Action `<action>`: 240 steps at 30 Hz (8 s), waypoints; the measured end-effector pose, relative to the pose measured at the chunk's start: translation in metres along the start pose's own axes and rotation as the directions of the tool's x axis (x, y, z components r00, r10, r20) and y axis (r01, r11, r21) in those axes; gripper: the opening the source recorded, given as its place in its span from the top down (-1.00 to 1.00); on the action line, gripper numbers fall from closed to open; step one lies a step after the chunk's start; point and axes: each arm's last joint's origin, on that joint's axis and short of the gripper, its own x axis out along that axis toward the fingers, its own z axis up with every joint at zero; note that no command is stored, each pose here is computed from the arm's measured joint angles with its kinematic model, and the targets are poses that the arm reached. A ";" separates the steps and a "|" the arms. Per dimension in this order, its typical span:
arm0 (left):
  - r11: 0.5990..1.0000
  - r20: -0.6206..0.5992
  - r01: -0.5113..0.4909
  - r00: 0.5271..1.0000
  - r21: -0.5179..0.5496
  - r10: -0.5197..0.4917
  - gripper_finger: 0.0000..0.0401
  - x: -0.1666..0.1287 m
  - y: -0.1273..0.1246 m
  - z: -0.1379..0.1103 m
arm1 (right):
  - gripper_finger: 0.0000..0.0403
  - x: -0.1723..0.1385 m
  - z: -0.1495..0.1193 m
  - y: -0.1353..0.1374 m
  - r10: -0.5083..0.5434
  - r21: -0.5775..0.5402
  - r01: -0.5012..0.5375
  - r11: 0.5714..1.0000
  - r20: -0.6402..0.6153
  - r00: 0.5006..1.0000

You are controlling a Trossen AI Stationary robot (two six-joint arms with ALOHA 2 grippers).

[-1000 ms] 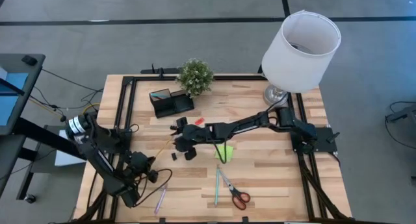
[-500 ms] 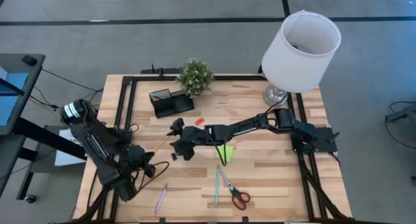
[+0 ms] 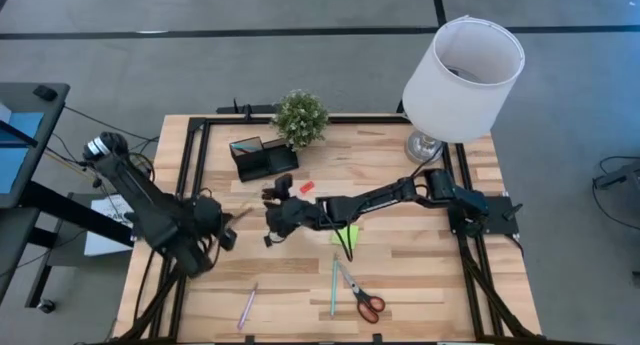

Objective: Pick and place office supplies into organizer
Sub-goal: Put the yellow pencil into the black organizer, then put the sky blue pencil into the black organizer

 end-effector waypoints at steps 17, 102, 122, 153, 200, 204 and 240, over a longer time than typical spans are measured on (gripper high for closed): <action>0.992 -0.043 -0.017 0.999 -0.127 0.012 0.99 -0.041 0.084 0.100 | 0.23 -0.017 0.006 0.010 -0.255 -0.231 0.199 0.952 -0.249 0.934; 0.857 -0.529 -0.025 0.777 0.515 0.341 0.62 0.110 0.087 0.266 | 0.34 -0.014 -0.012 -0.004 -0.106 0.156 0.155 0.975 -0.284 0.953; 0.937 -0.076 0.080 0.995 0.341 -0.057 0.63 -0.061 0.070 0.242 | 0.37 -0.119 -0.070 0.001 0.404 0.666 -0.260 0.699 -0.068 0.912; 0.872 0.093 0.407 0.891 0.271 -0.445 0.63 0.057 0.075 0.109 | 0.37 -0.134 -0.070 0.077 0.815 0.103 -0.945 0.311 0.483 0.321; 0.862 0.171 0.483 0.846 0.154 -0.504 0.63 0.053 0.069 0.118 | 0.37 -0.097 -0.097 0.088 0.742 -0.182 -0.739 0.649 0.368 0.561; 0.861 0.166 0.485 0.846 0.154 -0.507 0.63 0.053 0.069 0.117 | 0.37 -0.098 -0.100 0.090 0.764 -0.346 -0.683 0.644 0.336 0.550; 0.397 -0.199 0.674 0.628 0.623 -0.753 0.63 0.126 -0.017 0.062 | 0.37 -0.154 -0.020 -0.003 0.739 0.308 -0.861 0.404 0.445 0.506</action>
